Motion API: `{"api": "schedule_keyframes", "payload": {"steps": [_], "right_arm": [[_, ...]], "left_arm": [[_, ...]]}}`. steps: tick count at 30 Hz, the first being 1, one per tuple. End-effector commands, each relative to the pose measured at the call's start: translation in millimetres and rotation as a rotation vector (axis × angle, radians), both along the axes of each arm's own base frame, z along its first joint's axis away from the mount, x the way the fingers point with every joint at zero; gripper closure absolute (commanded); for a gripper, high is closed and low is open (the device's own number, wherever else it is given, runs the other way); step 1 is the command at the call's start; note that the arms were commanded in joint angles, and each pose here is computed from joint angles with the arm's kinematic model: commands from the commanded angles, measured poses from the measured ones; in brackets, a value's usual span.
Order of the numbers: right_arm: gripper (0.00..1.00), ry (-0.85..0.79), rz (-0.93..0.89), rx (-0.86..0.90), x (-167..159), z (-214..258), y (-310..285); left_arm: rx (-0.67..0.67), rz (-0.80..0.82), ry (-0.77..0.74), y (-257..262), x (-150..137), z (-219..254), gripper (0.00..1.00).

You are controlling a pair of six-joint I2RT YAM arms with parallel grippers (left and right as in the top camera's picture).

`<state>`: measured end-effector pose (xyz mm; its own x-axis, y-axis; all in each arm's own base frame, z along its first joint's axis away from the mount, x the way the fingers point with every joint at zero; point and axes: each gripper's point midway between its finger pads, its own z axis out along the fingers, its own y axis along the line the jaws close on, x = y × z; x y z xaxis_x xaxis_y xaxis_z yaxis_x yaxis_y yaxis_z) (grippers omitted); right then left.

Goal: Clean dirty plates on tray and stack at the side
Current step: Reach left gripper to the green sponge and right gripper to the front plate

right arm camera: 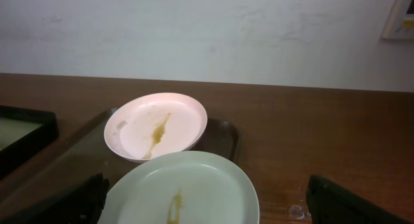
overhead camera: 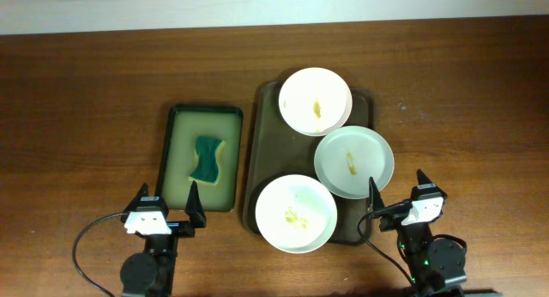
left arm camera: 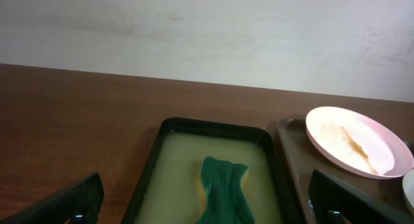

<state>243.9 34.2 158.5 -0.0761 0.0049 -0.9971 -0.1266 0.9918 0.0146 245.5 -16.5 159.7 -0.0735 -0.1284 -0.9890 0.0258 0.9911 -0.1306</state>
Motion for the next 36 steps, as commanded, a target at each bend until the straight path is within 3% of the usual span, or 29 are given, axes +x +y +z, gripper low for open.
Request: {"api": "schedule_keyframes", "payload": {"steps": [1,3,6,7,9,12,15,21,25,29,32,34,36], "right_arm": [[0.02,0.149,0.403,0.059,5.5,199.2,70.8],[0.02,0.116,0.448,0.063,1.2,207.6,77.1],[0.02,0.124,0.553,0.091,-9.0,209.1,92.2],[0.02,0.193,0.533,0.101,-12.4,194.9,89.0],[0.02,0.117,0.493,-0.088,-24.3,180.3,74.9],[0.02,-0.003,0.397,-0.052,-56.4,112.8,55.9],[0.02,-0.009,0.387,-0.054,-51.2,70.4,54.9],[0.02,0.024,0.389,-0.049,-47.7,55.9,55.6],[0.02,0.189,0.392,-0.037,-55.4,18.5,54.7],[0.02,0.135,0.405,-0.038,-53.4,30.7,57.2],[0.02,-0.011,0.406,-0.042,-53.1,83.1,57.9],[0.02,0.116,0.404,0.01,-50.5,107.9,58.4],[0.02,0.338,0.401,0.024,-39.6,125.8,59.7]], "left_arm": [[-0.028,-0.314,0.206,-63.1,62.0,165.9,0.01],[-0.025,-0.295,0.17,-59.9,63.0,174.5,0.01],[-0.026,-0.294,0.257,-59.7,60.8,153.7,0.01],[-0.026,-0.293,0.292,-59.3,57.9,145.6,0.0],[-0.027,-0.29,0.398,-57.9,47.8,122.2,0.0],[-0.029,-0.283,0.58,-54.7,25.0,84.9,0.01],[-0.031,-0.278,0.683,-52.5,9.1,65.7,0.01],[-0.03,-0.278,0.706,-52.0,5.4,61.8,0.01],[-0.03,-0.278,0.706,-52.0,5.4,61.8,0.01],[-0.03,-0.278,0.706,-52.0,5.4,61.8,0.01],[-0.035,-0.288,0.656,-54.7,13.0,70.8,0.01],[-0.057,-0.36,0.513,-69.3,35.2,99.9,0.01],[-0.064,-0.374,0.556,-75.5,58.7,104.4,0.01]]}}
